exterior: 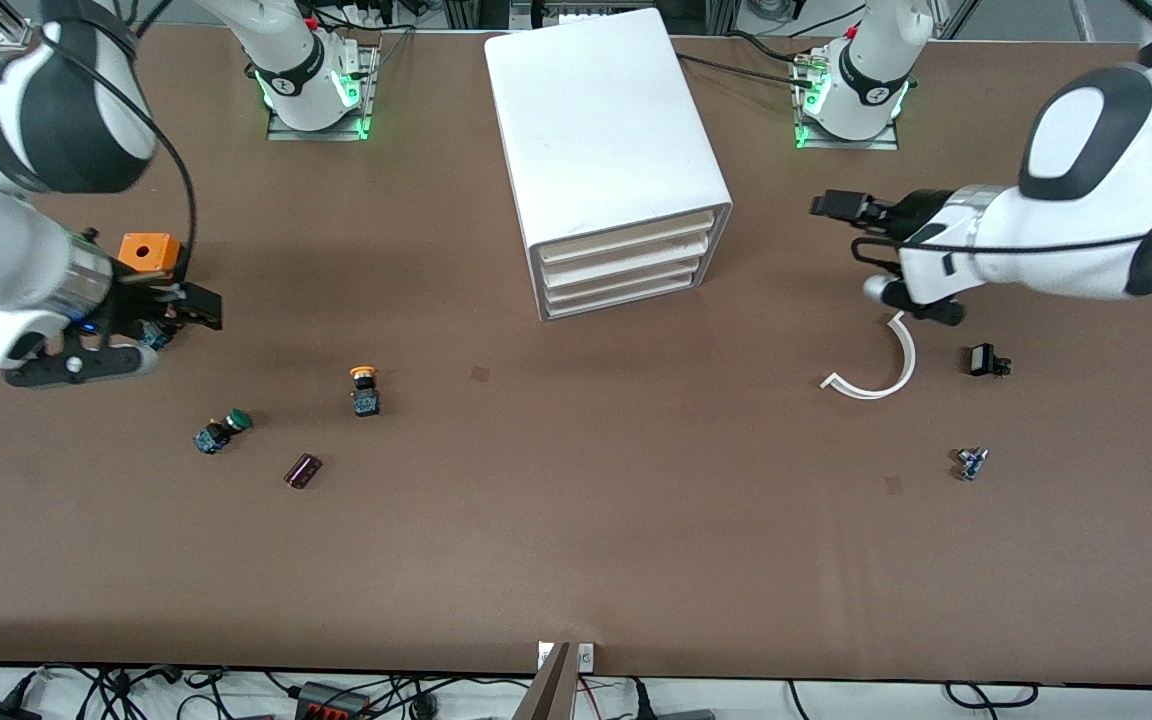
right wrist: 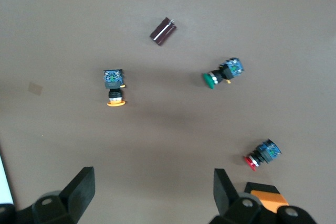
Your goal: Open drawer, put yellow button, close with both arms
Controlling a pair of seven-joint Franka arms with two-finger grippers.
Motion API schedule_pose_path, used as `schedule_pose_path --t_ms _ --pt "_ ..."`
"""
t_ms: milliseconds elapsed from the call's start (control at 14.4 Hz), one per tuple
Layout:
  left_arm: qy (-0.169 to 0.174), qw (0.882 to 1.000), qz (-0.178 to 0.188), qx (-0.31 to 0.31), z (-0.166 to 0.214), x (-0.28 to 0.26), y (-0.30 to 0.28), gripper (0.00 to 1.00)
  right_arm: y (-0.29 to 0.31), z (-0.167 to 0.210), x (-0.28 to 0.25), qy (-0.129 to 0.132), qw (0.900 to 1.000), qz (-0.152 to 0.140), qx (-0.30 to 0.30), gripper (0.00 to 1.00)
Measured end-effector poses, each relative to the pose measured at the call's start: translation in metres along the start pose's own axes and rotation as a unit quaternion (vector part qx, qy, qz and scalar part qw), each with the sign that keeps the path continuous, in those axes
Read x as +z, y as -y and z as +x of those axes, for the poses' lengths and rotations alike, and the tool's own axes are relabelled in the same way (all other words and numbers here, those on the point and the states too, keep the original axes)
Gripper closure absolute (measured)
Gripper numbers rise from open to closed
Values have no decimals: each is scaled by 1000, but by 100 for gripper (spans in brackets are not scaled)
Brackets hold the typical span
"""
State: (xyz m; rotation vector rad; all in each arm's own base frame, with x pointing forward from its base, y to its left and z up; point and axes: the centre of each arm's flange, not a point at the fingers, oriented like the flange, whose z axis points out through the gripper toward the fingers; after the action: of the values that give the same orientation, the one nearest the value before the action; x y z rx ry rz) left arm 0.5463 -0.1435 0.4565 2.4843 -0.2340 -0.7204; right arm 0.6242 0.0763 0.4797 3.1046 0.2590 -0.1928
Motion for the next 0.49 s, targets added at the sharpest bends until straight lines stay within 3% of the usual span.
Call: schedule_pose_path --t_ms 139,278,486 --pt "-18 996 -59 59 24 14 -3 0 13 12 31 20 1000 -2 -10 0" --pt "-53 984 -110 126 47 36 5 0 30 25 67 38 999 -6 -23 0" --pt "-92 964 -184 169 67 88 26 0 57 46 124 47 998 -13 -25 0"
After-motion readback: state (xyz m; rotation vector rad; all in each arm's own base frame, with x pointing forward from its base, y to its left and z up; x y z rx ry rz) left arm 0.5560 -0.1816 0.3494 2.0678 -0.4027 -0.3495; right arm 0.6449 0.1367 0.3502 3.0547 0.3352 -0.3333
